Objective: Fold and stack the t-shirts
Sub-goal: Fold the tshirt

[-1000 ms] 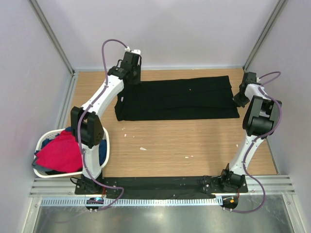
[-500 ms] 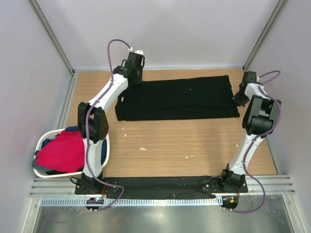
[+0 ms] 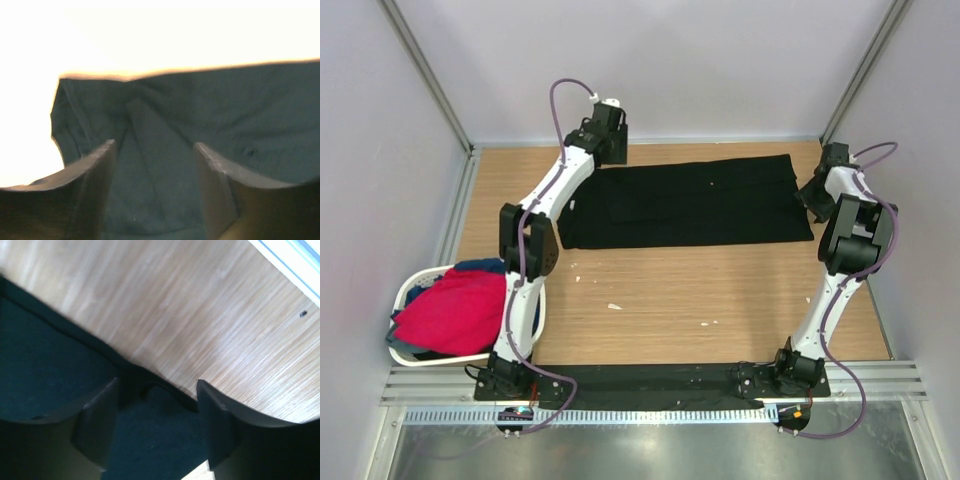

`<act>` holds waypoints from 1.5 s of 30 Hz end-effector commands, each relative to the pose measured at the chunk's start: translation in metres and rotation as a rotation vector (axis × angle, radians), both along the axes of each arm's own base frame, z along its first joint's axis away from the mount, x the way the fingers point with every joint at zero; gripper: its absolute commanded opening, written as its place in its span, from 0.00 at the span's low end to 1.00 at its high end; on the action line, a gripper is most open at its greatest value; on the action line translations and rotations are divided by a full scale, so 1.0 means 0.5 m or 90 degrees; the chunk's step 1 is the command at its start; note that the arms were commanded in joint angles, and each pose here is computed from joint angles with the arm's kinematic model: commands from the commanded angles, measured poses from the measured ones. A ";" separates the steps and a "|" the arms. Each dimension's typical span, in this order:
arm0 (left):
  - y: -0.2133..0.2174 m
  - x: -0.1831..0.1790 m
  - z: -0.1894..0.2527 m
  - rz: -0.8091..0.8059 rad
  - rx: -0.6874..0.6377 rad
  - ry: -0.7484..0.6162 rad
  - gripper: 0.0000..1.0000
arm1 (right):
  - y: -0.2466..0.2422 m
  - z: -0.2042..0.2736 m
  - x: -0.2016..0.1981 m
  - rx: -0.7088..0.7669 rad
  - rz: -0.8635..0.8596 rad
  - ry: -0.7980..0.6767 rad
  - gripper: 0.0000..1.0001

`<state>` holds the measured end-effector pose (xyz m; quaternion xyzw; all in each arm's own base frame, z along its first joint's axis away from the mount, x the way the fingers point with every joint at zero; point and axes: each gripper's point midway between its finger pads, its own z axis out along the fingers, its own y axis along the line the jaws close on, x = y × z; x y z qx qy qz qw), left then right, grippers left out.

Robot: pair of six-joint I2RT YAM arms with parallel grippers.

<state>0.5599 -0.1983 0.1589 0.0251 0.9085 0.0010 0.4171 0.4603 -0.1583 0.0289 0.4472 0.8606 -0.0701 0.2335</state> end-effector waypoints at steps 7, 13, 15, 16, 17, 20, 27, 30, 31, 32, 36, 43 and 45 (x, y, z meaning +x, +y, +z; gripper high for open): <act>0.049 -0.016 0.106 0.134 -0.149 0.007 0.90 | 0.028 0.207 0.035 -0.035 0.054 -0.095 0.81; 0.027 -0.196 0.019 0.277 -0.331 0.151 0.86 | 0.177 0.265 0.050 -0.063 0.196 -0.115 0.81; 0.005 -0.215 0.017 0.278 -0.380 0.135 0.84 | 0.224 0.257 0.051 -0.059 0.241 -0.109 0.80; -0.002 -0.222 0.006 0.291 -0.405 0.143 0.83 | 0.259 0.244 0.048 -0.052 0.267 -0.101 0.80; -0.002 -0.237 -0.028 0.297 -0.404 0.164 0.81 | 0.273 0.238 0.046 -0.048 0.278 -0.096 0.79; -0.026 -0.229 -0.042 0.284 -0.427 0.176 0.69 | 0.298 0.214 0.029 -0.027 0.291 -0.083 0.76; -0.050 -0.197 -0.103 0.300 -0.426 0.199 0.59 | 0.326 0.193 0.004 -0.024 0.313 -0.065 0.74; -0.040 -0.186 -0.139 0.321 -0.400 0.201 0.59 | 0.322 0.197 0.002 -0.029 0.312 -0.065 0.74; -0.042 -0.174 -0.134 0.320 -0.399 0.194 0.59 | 0.319 0.198 0.001 -0.034 0.313 -0.065 0.74; -0.041 -0.177 -0.154 0.325 -0.387 0.208 0.58 | 0.318 0.196 0.001 -0.036 0.312 -0.062 0.74; -0.047 -0.170 -0.177 0.332 -0.379 0.222 0.52 | 0.316 0.196 0.009 -0.040 0.311 -0.064 0.74; -0.030 -0.175 -0.208 0.354 -0.339 0.233 0.50 | 0.317 0.185 0.021 -0.039 0.311 -0.057 0.74; -0.029 -0.173 -0.206 0.353 -0.337 0.232 0.46 | 0.319 0.178 0.024 -0.034 0.310 -0.055 0.74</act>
